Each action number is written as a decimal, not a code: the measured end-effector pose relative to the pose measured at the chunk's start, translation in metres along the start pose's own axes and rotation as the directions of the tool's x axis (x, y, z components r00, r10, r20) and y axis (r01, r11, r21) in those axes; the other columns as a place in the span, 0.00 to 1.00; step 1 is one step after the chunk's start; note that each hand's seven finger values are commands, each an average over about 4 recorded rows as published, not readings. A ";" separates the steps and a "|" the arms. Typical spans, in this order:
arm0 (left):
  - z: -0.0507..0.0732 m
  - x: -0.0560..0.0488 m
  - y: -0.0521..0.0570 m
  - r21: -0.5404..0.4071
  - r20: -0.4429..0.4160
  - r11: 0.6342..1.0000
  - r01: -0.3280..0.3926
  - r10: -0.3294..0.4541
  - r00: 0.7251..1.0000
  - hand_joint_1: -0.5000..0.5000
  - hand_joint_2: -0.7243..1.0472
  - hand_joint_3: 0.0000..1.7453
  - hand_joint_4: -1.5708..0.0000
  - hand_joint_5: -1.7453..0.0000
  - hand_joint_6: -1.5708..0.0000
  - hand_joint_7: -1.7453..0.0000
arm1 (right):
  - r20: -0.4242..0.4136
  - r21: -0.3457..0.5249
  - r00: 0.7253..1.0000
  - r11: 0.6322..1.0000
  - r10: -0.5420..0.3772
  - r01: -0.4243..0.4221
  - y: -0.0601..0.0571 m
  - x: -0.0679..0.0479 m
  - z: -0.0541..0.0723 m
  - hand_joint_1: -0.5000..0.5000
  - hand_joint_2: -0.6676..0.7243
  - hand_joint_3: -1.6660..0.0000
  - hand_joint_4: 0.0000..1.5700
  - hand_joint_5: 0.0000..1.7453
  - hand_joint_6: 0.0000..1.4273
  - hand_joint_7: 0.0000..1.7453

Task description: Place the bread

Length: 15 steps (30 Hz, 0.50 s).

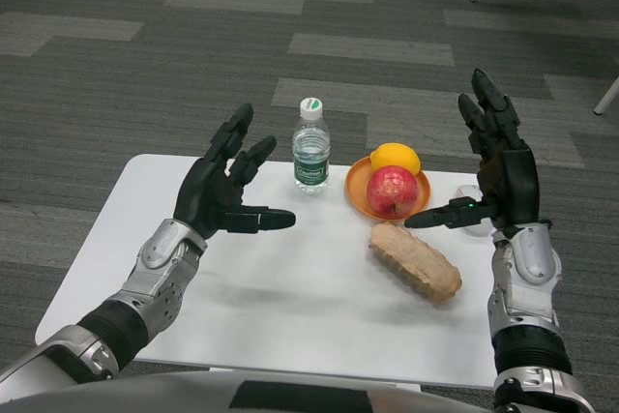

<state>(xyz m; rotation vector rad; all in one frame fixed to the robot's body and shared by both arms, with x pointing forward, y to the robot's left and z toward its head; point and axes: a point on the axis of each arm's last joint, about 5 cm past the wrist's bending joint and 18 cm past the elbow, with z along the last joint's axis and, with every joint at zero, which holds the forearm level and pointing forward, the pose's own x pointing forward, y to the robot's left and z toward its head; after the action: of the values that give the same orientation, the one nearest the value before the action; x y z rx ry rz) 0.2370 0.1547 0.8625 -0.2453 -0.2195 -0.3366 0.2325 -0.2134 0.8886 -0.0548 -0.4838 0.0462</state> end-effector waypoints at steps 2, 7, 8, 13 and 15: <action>0.000 0.000 0.000 0.000 0.000 1.000 0.000 0.000 1.000 1.00 0.70 0.04 1.00 0.76 1.00 1.00 | 0.001 0.003 1.000 1.000 -0.002 0.002 0.000 0.000 0.000 0.04 0.45 0.95 0.00 0.11 0.00 0.04; 0.000 0.000 0.000 0.000 0.000 1.000 0.000 0.000 1.000 1.00 0.68 0.00 1.00 0.76 1.00 1.00 | 0.002 0.010 1.000 1.000 -0.006 0.006 0.001 0.000 0.000 0.04 0.45 0.96 0.00 0.11 0.00 0.04; 0.000 0.000 0.000 0.000 0.000 1.000 0.000 0.000 1.000 1.00 0.68 0.01 1.00 0.76 1.00 1.00 | 0.002 0.012 1.000 1.000 -0.007 0.007 0.002 0.000 0.000 0.04 0.45 0.98 0.00 0.11 0.00 0.04; 0.000 0.000 0.000 0.000 0.000 1.000 0.000 0.000 1.000 1.00 0.69 0.01 1.00 0.76 1.00 1.00 | 0.001 0.014 1.000 1.000 -0.008 0.007 0.002 -0.001 -0.001 0.04 0.41 0.95 0.00 0.11 0.00 0.02; 0.000 0.000 0.000 0.000 0.000 1.000 0.000 0.000 1.000 1.00 0.69 0.01 1.00 0.76 1.00 1.00 | 0.000 0.015 1.000 1.000 -0.007 0.007 0.002 -0.001 -0.001 0.04 0.41 0.95 0.00 0.11 0.00 0.04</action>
<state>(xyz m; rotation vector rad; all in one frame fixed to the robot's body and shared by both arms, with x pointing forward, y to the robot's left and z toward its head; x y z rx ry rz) 0.2370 0.1547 0.8625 -0.2448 -0.2195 -0.3369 0.2319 -0.2111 0.8872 -0.0386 -0.4831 0.0425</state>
